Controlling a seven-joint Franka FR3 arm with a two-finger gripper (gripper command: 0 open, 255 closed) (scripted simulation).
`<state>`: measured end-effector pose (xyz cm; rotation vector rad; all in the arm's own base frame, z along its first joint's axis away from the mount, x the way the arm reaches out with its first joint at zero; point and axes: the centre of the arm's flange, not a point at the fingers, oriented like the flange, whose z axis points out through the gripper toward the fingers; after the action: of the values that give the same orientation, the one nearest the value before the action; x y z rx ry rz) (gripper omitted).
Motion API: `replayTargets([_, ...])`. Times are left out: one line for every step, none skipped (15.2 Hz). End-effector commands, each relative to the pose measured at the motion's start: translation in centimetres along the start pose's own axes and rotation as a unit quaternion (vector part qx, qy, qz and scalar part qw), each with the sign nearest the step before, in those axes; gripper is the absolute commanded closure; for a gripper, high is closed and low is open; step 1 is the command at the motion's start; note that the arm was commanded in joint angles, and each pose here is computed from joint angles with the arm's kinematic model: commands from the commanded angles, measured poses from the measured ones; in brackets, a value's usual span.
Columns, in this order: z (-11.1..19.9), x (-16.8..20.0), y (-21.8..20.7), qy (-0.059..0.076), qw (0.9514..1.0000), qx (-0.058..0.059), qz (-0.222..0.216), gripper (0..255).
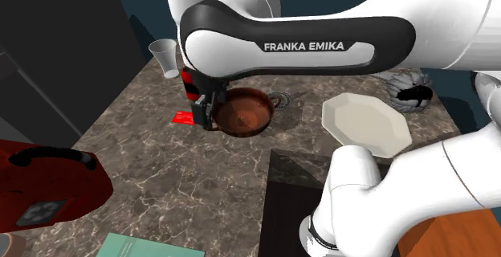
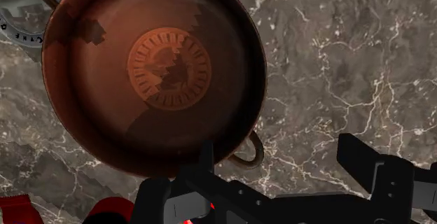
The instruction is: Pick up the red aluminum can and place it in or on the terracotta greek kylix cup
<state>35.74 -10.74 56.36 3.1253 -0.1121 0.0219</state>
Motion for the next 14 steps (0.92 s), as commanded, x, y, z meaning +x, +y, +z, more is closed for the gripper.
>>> replayTargets([0.2, 1.5, 2.1, -0.001, 1.0000, 0.000, -0.005, 0])
replayTargets([0.3, 2.3, 3.1, -0.001, 1.0000, 0.001, -0.008, 0])
replayTargets([0.4, 3.1, 4.2, -0.001, 0.9999, 0.001, -0.010, 0])
replayTargets([0.5, 3.9, 5.3, -0.002, 0.9999, 0.002, -0.012, 0])
replayTargets([0.6, 4.7, 6.4, -0.002, 0.9999, 0.003, -0.014, 0])
replayTargets([0.7, 5.5, 7.4, -0.002, 0.9999, 0.003, -0.017, 0])
replayTargets([0.8, 6.3, 8.5, -0.003, 0.9998, 0.004, -0.019, 0])
replayTargets([0.9, 7.1, 9.6, -0.003, 0.9998, 0.004, -0.021, 0])
replayTargets([1.0, 7.9, 10.6, -0.003, 0.9997, 0.005, -0.023, 0])
replayTargets([1.1, 8.8, 11.7, -0.004, 0.9996, 0.005, -0.026, 0])
replayTargets([1.2, 9.6, 12.7, -0.004, 0.9996, 0.006, -0.028, 0])
replayTargets([1.3, 10.4, 13.8, -0.005, 0.9995, 0.006, -0.030, 0])
replayTargets([1.4, 11.2, 14.8, -0.005, 0.9994, 0.007, -0.032, 0])
replayTargets([1.6, 12.1, 15.8, -0.005, 0.9994, 0.007, -0.035, 0])
